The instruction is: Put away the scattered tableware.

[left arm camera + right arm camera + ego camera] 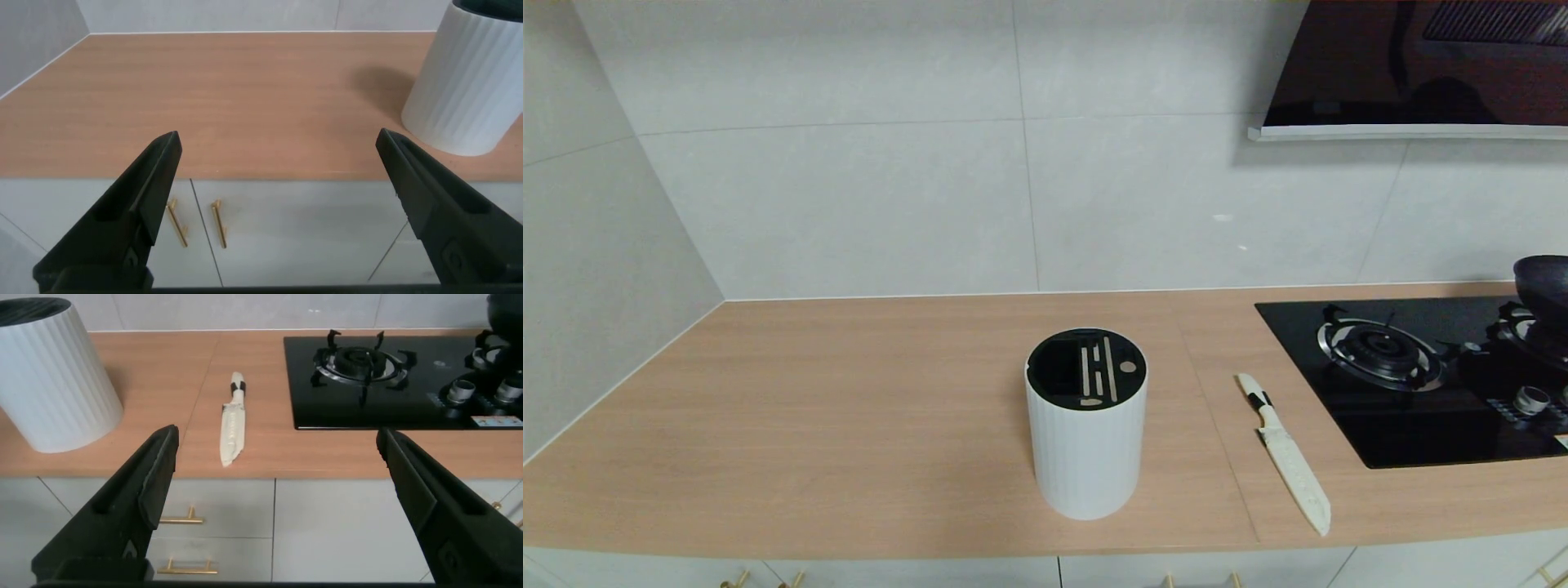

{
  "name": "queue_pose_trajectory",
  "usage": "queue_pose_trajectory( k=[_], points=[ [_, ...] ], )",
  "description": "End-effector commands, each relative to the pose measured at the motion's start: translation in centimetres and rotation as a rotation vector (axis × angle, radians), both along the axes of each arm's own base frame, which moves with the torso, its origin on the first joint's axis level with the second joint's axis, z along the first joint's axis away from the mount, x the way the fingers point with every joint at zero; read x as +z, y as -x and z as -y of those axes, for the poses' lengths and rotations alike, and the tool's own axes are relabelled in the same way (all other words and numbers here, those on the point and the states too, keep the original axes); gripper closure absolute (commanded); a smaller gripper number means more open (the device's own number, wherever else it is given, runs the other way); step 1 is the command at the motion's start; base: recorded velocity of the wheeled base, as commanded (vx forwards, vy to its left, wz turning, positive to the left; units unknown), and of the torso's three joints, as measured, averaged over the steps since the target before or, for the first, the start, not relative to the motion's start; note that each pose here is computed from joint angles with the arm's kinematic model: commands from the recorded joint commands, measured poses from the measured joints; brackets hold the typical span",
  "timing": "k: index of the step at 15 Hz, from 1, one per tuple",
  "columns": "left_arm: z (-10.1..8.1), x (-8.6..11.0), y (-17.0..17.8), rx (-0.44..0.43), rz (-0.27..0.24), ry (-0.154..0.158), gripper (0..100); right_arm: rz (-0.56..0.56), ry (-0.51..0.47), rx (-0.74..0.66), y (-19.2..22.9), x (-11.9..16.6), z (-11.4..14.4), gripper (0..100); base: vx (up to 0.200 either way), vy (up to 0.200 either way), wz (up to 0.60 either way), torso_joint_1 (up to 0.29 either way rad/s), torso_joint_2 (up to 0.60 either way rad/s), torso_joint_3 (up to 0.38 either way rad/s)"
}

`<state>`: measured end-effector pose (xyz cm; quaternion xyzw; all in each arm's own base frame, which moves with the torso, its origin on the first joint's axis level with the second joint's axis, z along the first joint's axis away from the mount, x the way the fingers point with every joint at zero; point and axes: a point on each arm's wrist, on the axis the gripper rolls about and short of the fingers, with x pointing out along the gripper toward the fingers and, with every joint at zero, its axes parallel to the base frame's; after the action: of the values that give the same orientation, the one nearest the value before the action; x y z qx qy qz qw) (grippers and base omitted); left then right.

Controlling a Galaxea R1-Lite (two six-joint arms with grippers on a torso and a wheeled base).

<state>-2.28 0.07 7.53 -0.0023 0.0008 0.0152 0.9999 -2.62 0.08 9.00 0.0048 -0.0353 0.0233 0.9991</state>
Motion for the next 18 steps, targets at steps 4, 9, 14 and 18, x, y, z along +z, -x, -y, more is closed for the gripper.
queue_pose_trajectory(
  k=[4, 9, 14, 18],
  points=[
    [0.0, 0.0, 0.0, 0.000, -0.001, 0.000, 0, -0.091, -0.032, 0.222, -1.0, 3.7, -0.3, 0, 0.000, 0.000, 0.00, 0.000, 0.00, 0.000],
    [0.0, 0.0, 0.0, 0.000, 0.000, 0.001, 0, -0.329, 0.009, 0.231, -9.0, 10.2, -0.8, 0, 0.000, 0.000, 0.00, 0.000, 0.00, 0.000],
    [0.0, 0.0, 0.0, 0.000, -0.001, 0.001, 0, -0.454, 0.000, 0.216, -20.1, 10.6, -1.7, 0, 0.000, 0.000, 0.00, 0.000, 0.00, 0.000],
    [0.0, 0.0, 0.0, 0.000, -0.001, 0.000, 0, -0.502, -0.004, 0.291, -26.6, 7.3, -4.3, 0, 0.000, 0.000, 0.00, 0.000, 0.00, 0.000]
  ],
)
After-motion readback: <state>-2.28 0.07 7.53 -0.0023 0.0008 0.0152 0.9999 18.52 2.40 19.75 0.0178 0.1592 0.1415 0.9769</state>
